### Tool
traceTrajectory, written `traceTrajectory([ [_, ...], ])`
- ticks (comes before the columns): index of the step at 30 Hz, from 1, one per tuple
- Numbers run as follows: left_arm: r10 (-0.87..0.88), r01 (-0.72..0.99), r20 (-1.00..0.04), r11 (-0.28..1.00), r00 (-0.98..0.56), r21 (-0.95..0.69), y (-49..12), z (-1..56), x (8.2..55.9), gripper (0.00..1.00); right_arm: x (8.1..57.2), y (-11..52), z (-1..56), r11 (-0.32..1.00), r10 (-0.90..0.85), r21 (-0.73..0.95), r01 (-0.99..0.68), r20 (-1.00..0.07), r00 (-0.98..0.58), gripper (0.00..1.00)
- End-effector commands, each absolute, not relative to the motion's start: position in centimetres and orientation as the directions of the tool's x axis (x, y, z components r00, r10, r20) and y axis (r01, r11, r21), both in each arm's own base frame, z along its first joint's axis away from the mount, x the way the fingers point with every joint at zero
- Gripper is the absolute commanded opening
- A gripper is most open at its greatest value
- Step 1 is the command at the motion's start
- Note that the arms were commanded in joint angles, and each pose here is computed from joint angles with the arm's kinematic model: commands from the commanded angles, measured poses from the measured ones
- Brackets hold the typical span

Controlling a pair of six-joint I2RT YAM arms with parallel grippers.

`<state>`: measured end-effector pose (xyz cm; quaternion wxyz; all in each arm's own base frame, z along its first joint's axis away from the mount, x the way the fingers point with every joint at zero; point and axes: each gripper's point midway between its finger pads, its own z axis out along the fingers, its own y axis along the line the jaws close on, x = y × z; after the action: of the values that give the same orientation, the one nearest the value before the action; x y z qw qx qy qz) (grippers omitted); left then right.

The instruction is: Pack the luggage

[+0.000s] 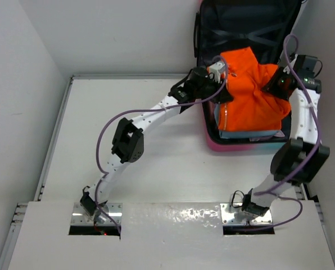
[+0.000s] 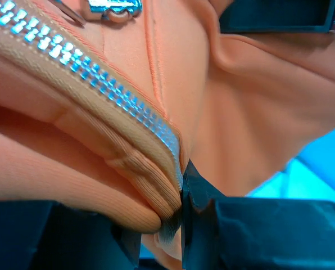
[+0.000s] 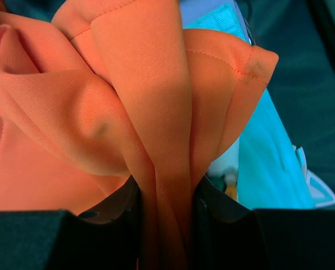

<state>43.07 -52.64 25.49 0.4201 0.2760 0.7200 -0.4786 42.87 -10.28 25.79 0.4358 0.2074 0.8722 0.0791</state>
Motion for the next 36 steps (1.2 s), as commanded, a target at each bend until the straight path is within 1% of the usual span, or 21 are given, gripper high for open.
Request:
traceTrajectory([
  [1, -0.141, 0.785, -0.929, 0.501, -0.343, -0.365, -50.5, 29.8, 47.9, 0.15, 46.3, -17.1, 25.8, 0.905, 0.329, 0.127, 0.406, -0.814, -0.479, 0.2],
  [2, -0.123, 0.774, -0.928, 0.519, -0.352, -0.363, -50.6, 27.9, 48.5, 0.24, 46.9, -17.6, 25.8, 0.913, 0.302, 0.099, 0.397, -0.816, -0.492, 0.32],
  [3, -0.117, 0.759, -0.932, 0.549, -0.344, -0.349, -50.4, 27.0, 49.2, 0.35, 46.9, -18.4, 24.8, 0.902, 0.302, 0.066, 0.427, -0.802, -0.514, 0.46],
  [4, -0.11, 0.751, -0.933, 0.565, -0.343, -0.342, -50.3, 26.4, 49.5, 0.43, 47.2, -18.6, 24.1, 0.904, 0.295, 0.054, 0.424, -0.796, -0.528, 0.57],
  [5, -0.099, 0.743, -0.934, 0.58, -0.344, -0.335, -50.2, 25.6, 49.8, 0.53, 47.7, -18.9, 23.1, 0.908, 0.285, 0.038, 0.417, -0.786, -0.549, 0.7],
  [6, -0.09, 0.73, -0.941, 0.608, -0.327, -0.312, -49.9, 25.3, 50.4, 0.71, 47.7, -19.1, 22.5, 0.907, 0.284, 0.027, 0.421, -0.777, -0.562, 0.74],
  [7, -0.082, 0.721, -0.943, 0.624, -0.323, -0.301, -49.5, 25.3, 50.6, 0.78, 47.7, -19.3, 22.3, 0.906, 0.282, 0.018, 0.424, -0.772, -0.569, 0.83],
  [8, -0.087, 0.713, -0.947, 0.638, -0.308, -0.29, -49.1, 25.9, 51.1, 0.84, 47.8, -19.6, 22.1, 0.908, 0.266, 0.001, 0.418, -0.773, -0.576, 0.87],
  [9, -0.082, 0.715, -0.952, 0.642, -0.296, -0.278, -48.9, 26.2, 51.2, 0.99, 47.8, -19.6, 22.3, 0.909, 0.256, -0.009, 0.416, -0.776, -0.576, 0.93],
  [10, -0.084, 0.711, -0.955, 0.65, -0.285, -0.269, -48.3, 27.2, 51.5, 1.0, 47.8, -19.6, 22.8, 0.915, 0.234, -0.024, 0.404, -0.783, -0.576, 0.99],
  [15, -0.063, 0.718, -0.967, 0.659, -0.245, -0.225, -47.1, 30.1, 51.2, 1.0, 47.9, -18.0, 27.8, 0.924, 0.103, -0.12, 0.363, -0.837, -0.538, 0.99],
  [19, -0.079, 0.748, -0.975, 0.63, -0.206, -0.209, -46.0, 34.6, 49.9, 1.0, 47.3, -15.0, 33.6, 0.913, -0.008, -0.195, 0.359, -0.888, -0.46, 0.99],
  [20, -0.079, 0.747, -0.976, 0.632, -0.203, -0.206, -45.6, 35.2, 49.8, 1.0, 47.2, -15.1, 34.0, 0.909, -0.014, -0.202, 0.365, -0.889, -0.457, 0.99],
  [24, -0.074, 0.726, -0.972, 0.653, -0.224, -0.217, -42.7, 36.8, 50.0, 1.0, 46.2, -9.3, 38.3, 0.951, -0.068, -0.167, 0.258, -0.932, -0.356, 0.99],
  [28, -0.092, 0.722, -0.973, 0.657, -0.21, -0.218, -40.1, 39.1, 50.1, 1.0, 45.7, -4.4, 40.1, 0.976, -0.114, -0.159, 0.152, -0.955, -0.273, 0.99],
  [30, -0.097, 0.71, -0.976, 0.673, -0.197, -0.21, -38.7, 39.8, 50.7, 1.0, 45.7, -0.4, 40.0, 0.987, -0.144, -0.158, 0.039, -0.957, -0.25, 0.99],
  [32, -0.118, 0.695, -0.975, 0.686, -0.189, -0.218, -37.4, 40.8, 51.2, 1.0, 45.2, 4.1, 39.7, 0.985, -0.169, -0.156, -0.072, -0.954, -0.248, 0.78],
  [33, -0.131, 0.669, -0.973, 0.708, -0.191, -0.227, -35.5, 40.9, 52.3, 1.0, 45.1, 5.7, 39.1, 0.981, -0.183, -0.159, -0.109, -0.948, -0.262, 0.61],
  [34, -0.141, 0.651, -0.971, 0.723, -0.193, -0.234, -34.6, 40.9, 52.9, 1.0, 45.0, 7.2, 37.1, 0.975, -0.206, -0.166, -0.148, -0.925, -0.319, 0.19],
  [35, -0.141, 0.616, -0.972, 0.754, -0.186, -0.227, -32.6, 40.7, 54.3, 1.0, 44.5, 9.9, 35.9, 0.963, -0.236, -0.172, -0.206, -0.91, -0.34, 0.08],
  [36, -0.131, 0.593, -0.975, 0.777, -0.179, -0.213, -31.5, 40.5, 54.8, 1.0, 44.3, 11.0, 34.1, 0.957, -0.253, -0.172, -0.233, -0.891, -0.378, 0.04],
])
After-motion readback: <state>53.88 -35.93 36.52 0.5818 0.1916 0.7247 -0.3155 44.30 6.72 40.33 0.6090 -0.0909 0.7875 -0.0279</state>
